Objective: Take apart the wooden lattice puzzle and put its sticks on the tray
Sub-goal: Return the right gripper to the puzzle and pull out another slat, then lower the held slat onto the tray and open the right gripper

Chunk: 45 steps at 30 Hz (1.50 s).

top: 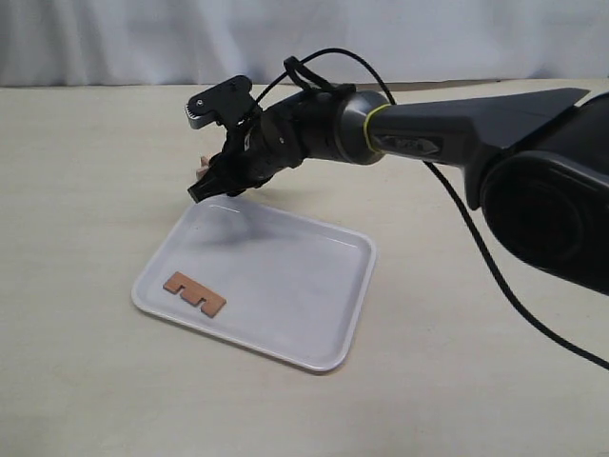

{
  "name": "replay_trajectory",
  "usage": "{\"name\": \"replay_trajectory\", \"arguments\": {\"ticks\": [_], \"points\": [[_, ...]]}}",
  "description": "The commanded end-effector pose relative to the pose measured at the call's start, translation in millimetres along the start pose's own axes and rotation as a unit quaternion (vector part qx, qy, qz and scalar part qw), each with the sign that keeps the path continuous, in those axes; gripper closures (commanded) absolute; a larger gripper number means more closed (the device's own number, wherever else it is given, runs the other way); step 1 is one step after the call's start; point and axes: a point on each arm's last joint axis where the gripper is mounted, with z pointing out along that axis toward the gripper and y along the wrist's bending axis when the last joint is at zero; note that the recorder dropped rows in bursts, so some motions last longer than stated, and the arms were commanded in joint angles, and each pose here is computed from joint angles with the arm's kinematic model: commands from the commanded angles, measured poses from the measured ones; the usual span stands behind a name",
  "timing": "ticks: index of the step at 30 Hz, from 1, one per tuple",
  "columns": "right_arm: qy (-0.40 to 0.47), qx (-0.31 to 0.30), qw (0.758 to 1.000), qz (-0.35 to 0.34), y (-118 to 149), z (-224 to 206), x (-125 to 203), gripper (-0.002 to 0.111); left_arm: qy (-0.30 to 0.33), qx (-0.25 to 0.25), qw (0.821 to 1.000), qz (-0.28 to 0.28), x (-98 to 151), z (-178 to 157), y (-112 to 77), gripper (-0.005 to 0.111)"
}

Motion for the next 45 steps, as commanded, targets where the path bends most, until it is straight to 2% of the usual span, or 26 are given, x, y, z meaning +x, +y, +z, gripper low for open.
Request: {"name": "replay_trajectory", "arguments": {"ticks": [1, 6, 8, 12, 13, 23, 30, 34, 37, 40, 42, 43, 45], "points": [[-0.006, 0.004, 1.000, -0.001, -3, 7, 3, 0.067, 0.000, 0.003, 1.000, 0.000, 1, 0, -0.4, 0.107], [-0.013, 0.003, 1.000, 0.002, -3, 9, 3, 0.068, 0.000, 0.003, 1.000, 0.000, 1, 0, -0.4, 0.107], [-0.015, 0.003, 1.000, 0.002, -3, 10, 3, 0.072, -0.003, 0.004, 1.000, 0.000, 0, 0, -0.6, 0.107], [-0.017, 0.003, 1.000, 0.002, -3, 10, 3, 0.094, -0.003, 0.004, 1.000, 0.001, 0, 0, -0.5, 0.107], [-0.017, 0.003, 1.000, 0.002, -3, 10, 3, 0.102, -0.003, 0.004, 1.000, 0.001, 0, 0, -0.5, 0.107], [-0.022, 0.006, 1.000, 0.002, -6, -2, -5, 0.104, -0.003, 0.004, 1.000, 0.001, 0, 0, -0.5, 0.107], [-0.026, 0.008, 1.000, -0.002, -7, -40, -28, 0.104, -0.003, 0.004, 1.000, 0.001, 0, 0, -0.5, 0.107], [-0.016, -0.002, 1.000, -0.014, 3, -67, -39, 0.104, -0.003, 0.004, 1.000, 0.001, 0, 0, -0.5, 0.107], [-0.004, -0.028, 0.999, -0.044, 20, -84, -40, 0.104, -0.003, 0.004, 1.000, 0.001, 0, 0, -0.5, 0.107], [-0.009, -0.089, 0.992, -0.086, 39, -97, -33, 0.104, -0.003, 0.004, 1.000, 0.001, 0, 0, -0.5, 0.107], [-0.015, -0.141, 0.986, -0.086, 48, -105, -26, 0.104, -0.003, 0.004, 1.000, 0.001, 0, 0, -0.5, 0.107], [-0.020, -0.190, 0.979, -0.072, 51, -109, -17, 0.104, -0.003, 0.004, 1.000, 0.001, 0, 0, -0.5, 0.107], [-0.013, -0.234, 0.971, -0.053, 50, -108, -5, 0.104, -0.003, 0.004, 1.000, 0.001, 0, 0, -0.5, 0.107]]}}
